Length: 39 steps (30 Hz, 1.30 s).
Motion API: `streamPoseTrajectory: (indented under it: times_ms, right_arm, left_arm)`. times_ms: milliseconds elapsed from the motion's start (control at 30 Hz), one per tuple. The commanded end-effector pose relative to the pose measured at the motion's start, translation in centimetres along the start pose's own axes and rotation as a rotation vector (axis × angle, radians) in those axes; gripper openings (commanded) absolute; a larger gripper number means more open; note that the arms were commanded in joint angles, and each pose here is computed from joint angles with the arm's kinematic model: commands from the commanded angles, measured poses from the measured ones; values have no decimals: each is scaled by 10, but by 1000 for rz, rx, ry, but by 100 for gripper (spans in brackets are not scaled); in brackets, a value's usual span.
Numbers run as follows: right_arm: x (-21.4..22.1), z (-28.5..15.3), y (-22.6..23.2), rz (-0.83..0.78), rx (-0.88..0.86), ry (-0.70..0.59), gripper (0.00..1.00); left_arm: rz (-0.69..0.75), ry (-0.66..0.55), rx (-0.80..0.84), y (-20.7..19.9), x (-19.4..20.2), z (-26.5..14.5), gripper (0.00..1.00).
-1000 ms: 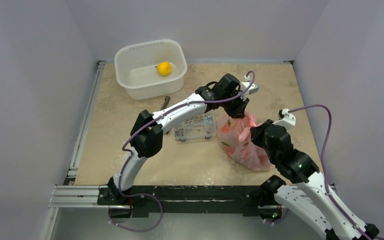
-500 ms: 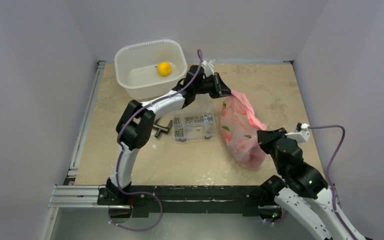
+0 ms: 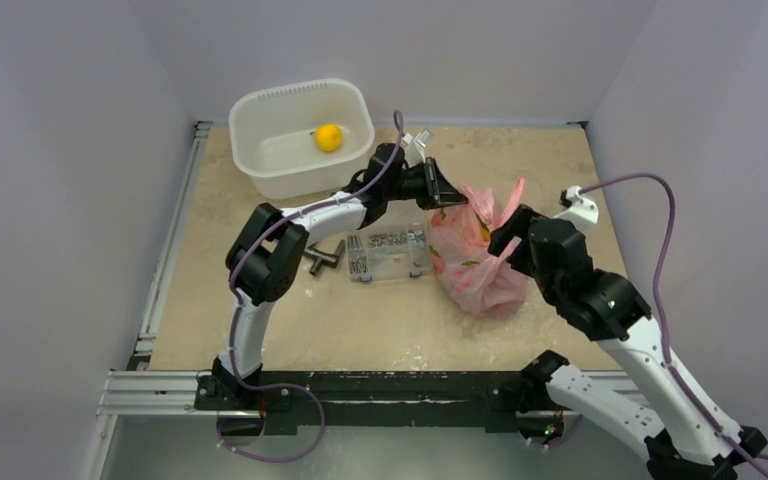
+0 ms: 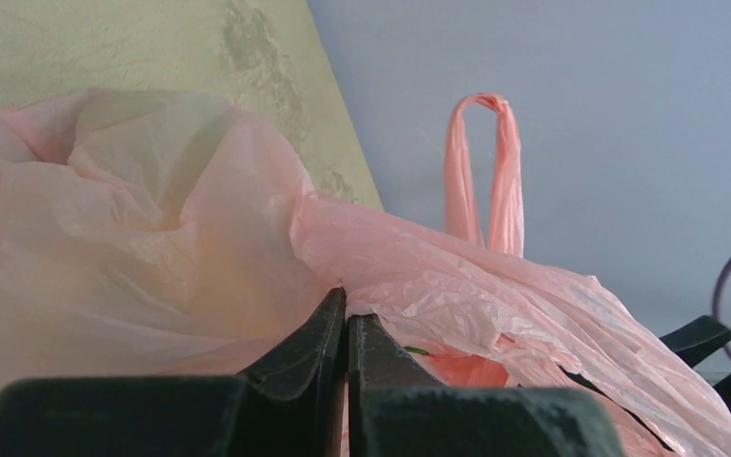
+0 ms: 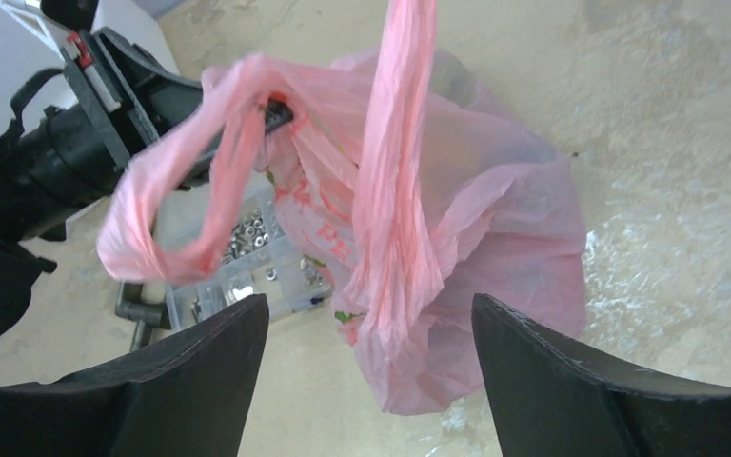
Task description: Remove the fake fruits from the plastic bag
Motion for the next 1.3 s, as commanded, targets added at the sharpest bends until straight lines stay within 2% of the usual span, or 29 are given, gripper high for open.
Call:
streamPoseTrajectory:
  times_ms: [0,67,133,300,367,467,533,567,633,733,900,1000,1100,1133,1233,1267]
  right_arm:
    - [-27,-1,4,-107,127,22,80]
    - [-27,4,6,-86,135,18,80]
    - [-21,11,7,-65,132,10,85]
    - [-15,44,2,-11,88,59,85]
    - [-17,55,8,-13,-20,57,83]
    - [-22,60,20,-36,-124,31,81]
    - [-25,63,19,-45,-95,20,78]
    - [-26,64,17,-46,-74,14,71]
    - [-28,67,16,-50,-63,1,59]
    - [-26,72,18,-52,-75,1,59]
    - [-19,77,16,-35,-60,-5,58]
    - [-16,76,17,-19,-97,-27,47]
    - [-11,75,15,1,-98,-31,29]
    - [-10,75,14,5,-102,-34,25]
    - [-9,74,13,-1,-94,-33,3]
    - [-9,73,12,-6,-90,-33,0]
  left_arm:
    - [83,-3,54,-32,4,-12,0]
    - [88,-4,49,-34,5,-13,0]
    - [96,-6,38,-36,4,-15,0]
    - [140,5,-18,-42,6,-23,0]
    - [184,7,-33,-45,7,-30,17]
    - [293,3,-80,-48,13,-38,51]
    - [382,6,-147,-51,21,-45,63]
    - [433,2,-189,-53,26,-48,69]
    - [556,-13,-274,-56,33,-51,77]
    - [696,-53,-380,-59,36,-52,90]
    - [821,-59,-425,-64,35,-40,92]
    - [876,-76,-408,-71,29,-30,95]
    - [914,-94,-393,-81,23,-20,98]
    - [920,-94,-369,-85,23,-17,99]
    - [927,-77,-246,-95,29,-10,98]
    - [924,-77,-221,-97,30,-8,96]
Point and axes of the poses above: each gripper's point midway between its finger pads, its own z axis out along the fingers, its own y axis along the line the jaws close on, x = y × z, the point moved 8 cm from there along -z, back along the fingers, and after that the axes turned 12 degrees about -z, right-handed, at the moved point
